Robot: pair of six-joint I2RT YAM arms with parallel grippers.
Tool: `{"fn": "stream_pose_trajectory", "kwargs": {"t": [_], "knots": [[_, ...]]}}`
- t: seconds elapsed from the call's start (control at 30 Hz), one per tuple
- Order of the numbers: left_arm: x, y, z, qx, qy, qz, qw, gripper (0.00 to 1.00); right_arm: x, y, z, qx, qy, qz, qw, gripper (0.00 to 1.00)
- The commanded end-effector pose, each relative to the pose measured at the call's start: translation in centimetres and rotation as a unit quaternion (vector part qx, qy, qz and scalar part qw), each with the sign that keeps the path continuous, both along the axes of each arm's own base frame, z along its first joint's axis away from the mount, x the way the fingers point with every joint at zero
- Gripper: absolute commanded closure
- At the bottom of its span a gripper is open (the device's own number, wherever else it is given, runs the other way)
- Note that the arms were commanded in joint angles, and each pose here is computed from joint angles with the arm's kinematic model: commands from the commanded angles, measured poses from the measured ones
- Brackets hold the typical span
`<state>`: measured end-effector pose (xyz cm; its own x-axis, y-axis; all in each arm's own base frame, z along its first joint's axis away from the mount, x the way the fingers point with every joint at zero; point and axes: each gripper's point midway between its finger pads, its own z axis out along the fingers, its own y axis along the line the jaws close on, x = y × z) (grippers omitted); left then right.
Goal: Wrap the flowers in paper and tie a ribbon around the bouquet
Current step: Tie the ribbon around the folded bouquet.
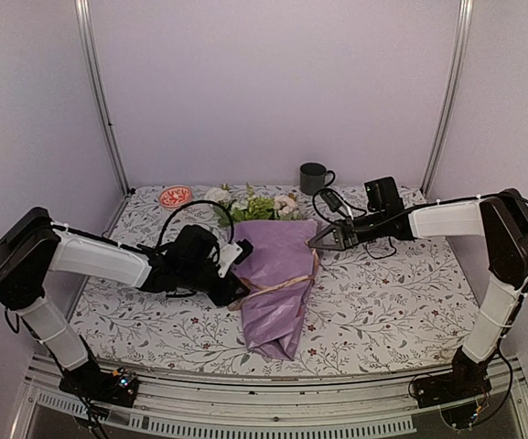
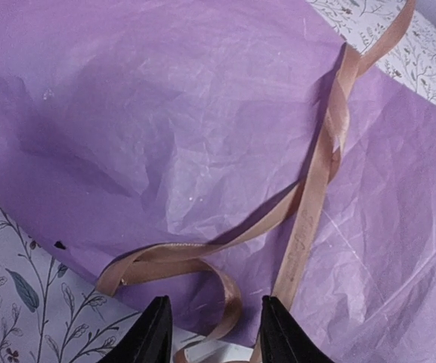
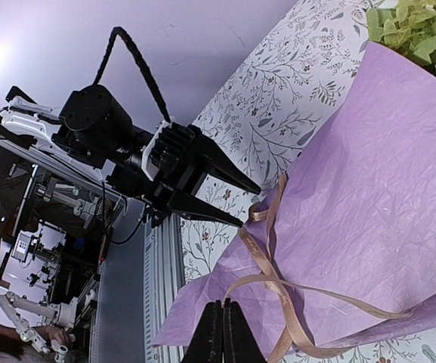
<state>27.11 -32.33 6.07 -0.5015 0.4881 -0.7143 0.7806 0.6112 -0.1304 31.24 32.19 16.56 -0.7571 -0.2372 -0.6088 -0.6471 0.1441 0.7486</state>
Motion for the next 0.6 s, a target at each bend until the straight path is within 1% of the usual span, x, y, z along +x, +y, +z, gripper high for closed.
{"fn": "stream_pose_trajectory", "kwargs": {"t": [0.0, 0.1, 0.17, 0.23, 0.4, 0.43, 0.5, 0.57], "knots": [[-0.2, -1.3, 0.5, 0.006, -0.018, -0.022, 1.000, 0.63, -0.4, -0.4, -0.4, -0.004, 0.002, 0.002, 1.000, 1.00], [-0.2, -1.1, -0.5, 0.024, -0.010, -0.021, 0.999, 0.67, -0.4, -0.4, -0.4, -0.004, 0.001, 0.002, 1.000, 1.00], [-0.2, -1.0, -1.4, 0.039, -0.001, -0.022, 0.999, 0.74, -0.4, -0.5, -0.4, -0.003, 0.001, 0.001, 1.000, 1.00], [-0.1, -0.7, -1.8, 0.051, 0.001, -0.015, 0.999, 0.77, -0.4, -0.5, -0.2, -0.003, -0.001, 0.001, 1.000, 1.00], [0.2, -0.5, -1.8, 0.054, -0.004, -0.006, 0.999, 0.79, -0.3, -0.8, 0.0, -0.002, -0.004, -0.002, 1.000, 1.00], [0.2, -0.6, -1.9, 0.055, -0.003, -0.007, 0.998, 0.83, -0.3, -0.8, 0.0, -0.002, -0.004, -0.002, 1.000, 1.00], [0.2, -0.6, -2.0, 0.059, -0.001, -0.006, 0.998, 1.00, -0.2, -0.9, 0.0, -0.003, -0.004, -0.004, 1.000, 1.00], [0.4, -0.5, -1.6, 0.058, -0.007, 0.003, 0.998, 1.00, 0.0, -1.2, 0.1, -0.003, -0.003, -0.009, 1.000, 1.00]]}}
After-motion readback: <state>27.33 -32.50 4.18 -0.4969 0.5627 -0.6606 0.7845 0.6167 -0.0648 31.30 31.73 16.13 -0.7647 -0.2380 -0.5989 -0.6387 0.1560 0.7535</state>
